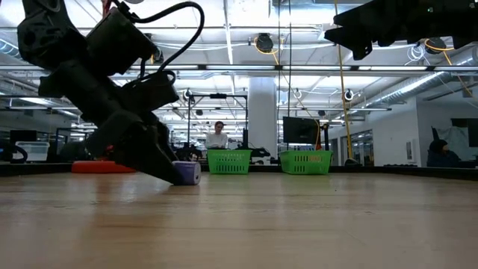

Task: Pick & Place Office items
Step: Put the purple charger adapter into the right green basket

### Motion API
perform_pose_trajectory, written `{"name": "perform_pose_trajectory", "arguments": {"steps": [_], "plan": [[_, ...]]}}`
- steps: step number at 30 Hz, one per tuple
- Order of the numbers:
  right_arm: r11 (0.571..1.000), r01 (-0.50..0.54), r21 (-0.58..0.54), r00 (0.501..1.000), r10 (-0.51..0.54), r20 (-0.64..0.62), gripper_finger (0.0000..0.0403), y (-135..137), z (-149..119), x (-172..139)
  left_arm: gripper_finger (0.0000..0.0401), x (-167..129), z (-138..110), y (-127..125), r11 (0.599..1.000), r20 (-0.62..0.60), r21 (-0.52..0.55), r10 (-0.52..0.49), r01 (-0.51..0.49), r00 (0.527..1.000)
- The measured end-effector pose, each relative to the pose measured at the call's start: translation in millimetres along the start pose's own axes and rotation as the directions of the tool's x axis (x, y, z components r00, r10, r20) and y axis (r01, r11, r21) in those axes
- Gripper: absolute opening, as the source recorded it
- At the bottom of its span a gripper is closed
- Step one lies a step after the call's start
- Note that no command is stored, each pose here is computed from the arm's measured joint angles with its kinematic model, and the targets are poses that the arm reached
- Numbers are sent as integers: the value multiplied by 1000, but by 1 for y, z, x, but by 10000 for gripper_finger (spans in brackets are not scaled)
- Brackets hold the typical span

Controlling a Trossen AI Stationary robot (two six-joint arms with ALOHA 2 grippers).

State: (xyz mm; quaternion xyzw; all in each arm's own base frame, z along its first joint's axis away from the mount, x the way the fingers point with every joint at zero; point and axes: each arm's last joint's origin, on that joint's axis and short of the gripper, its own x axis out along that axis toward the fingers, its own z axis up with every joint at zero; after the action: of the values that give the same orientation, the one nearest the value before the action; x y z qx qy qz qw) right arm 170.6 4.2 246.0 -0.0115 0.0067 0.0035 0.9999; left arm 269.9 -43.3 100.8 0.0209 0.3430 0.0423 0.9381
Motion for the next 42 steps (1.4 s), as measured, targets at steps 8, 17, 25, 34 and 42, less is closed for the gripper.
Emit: {"name": "perform_pose_trajectory", "arguments": {"steps": [8, 17, 25, 34, 42], "plan": [[1000, 0, 0, 1000, 0, 0, 210, 0, 0, 0, 157, 0, 0, 0, 1000, 3, 3, 0, 0, 1000], [1000, -1, 3, 1000, 1, -17, 210, 0, -3, 3, 136, -1, 14, -1, 996, 140, -81, -10, 22, 990], [998, -6, -70, 998, 2, -65, 210, 1, -19, 26, 136, -6, 33, -2, 942, 335, -307, -25, 134, 942], [939, -57, -338, 996, 32, -79, 210, 12, -39, 51, 136, -7, 63, -6, 876, 438, -358, -150, 325, 887], [801, 69, -595, 994, -107, -29, 250, 32, -47, 69, 137, -3, 102, 0, 841, 445, -319, -274, 437, 853]]}}
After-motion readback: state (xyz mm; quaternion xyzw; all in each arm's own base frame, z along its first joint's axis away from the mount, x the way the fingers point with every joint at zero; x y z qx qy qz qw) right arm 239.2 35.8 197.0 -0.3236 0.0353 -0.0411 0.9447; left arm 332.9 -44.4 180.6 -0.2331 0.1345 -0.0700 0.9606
